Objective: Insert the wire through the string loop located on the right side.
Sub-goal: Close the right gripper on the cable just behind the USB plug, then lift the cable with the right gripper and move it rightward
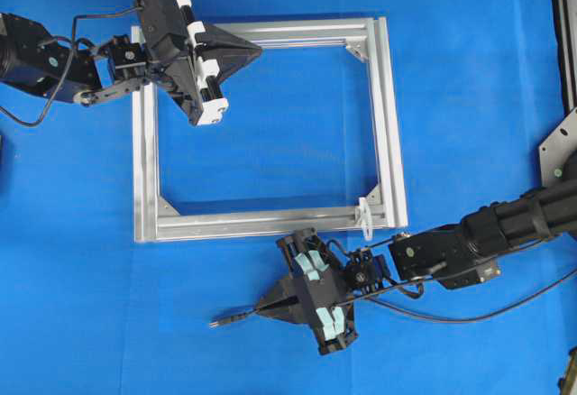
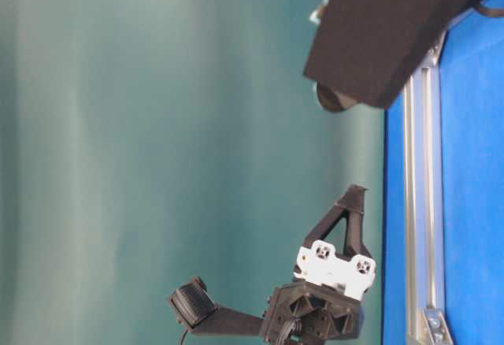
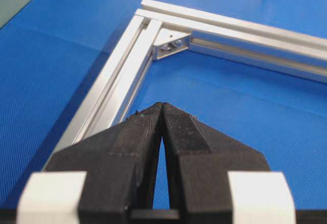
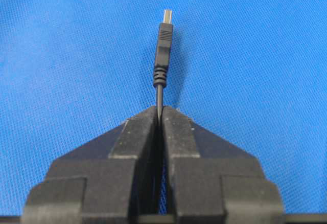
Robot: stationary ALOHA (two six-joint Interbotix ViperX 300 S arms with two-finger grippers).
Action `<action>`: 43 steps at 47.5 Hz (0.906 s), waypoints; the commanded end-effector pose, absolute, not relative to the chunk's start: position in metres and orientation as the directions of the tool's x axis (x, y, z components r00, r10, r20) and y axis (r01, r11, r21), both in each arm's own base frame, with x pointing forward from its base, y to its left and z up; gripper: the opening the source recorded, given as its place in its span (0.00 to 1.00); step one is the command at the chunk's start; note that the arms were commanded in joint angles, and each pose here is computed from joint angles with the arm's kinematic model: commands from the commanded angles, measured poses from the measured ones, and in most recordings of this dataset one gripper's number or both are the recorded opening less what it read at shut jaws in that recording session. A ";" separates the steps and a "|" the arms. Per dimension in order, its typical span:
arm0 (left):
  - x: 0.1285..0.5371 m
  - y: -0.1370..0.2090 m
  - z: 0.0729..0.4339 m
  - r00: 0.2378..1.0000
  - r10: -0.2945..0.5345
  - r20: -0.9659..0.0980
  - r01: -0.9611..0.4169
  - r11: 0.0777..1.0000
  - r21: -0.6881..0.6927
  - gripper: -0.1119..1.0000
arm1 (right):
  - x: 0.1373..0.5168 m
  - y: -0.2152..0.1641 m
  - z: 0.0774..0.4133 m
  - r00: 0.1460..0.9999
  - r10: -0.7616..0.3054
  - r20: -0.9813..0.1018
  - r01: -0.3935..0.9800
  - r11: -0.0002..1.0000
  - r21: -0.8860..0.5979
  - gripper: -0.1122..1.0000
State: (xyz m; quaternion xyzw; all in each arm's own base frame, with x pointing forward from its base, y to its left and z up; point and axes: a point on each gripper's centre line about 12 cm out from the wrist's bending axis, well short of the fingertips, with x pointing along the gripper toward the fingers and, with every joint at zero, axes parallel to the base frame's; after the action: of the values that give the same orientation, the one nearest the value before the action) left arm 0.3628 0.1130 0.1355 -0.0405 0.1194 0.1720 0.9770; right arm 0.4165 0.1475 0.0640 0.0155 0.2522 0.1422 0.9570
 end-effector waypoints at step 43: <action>0.365 0.114 0.151 0.922 0.331 -0.202 -0.345 0.938 -0.041 0.10 | 0.408 0.147 0.157 0.856 0.299 -0.421 -0.280 0.954 0.109 0.07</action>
State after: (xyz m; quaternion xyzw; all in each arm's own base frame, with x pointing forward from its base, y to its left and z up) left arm 0.3628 0.1130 0.1357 -0.0404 0.1187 0.1721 0.9771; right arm 0.4079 0.1459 0.1353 0.0197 0.2410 0.1468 0.9591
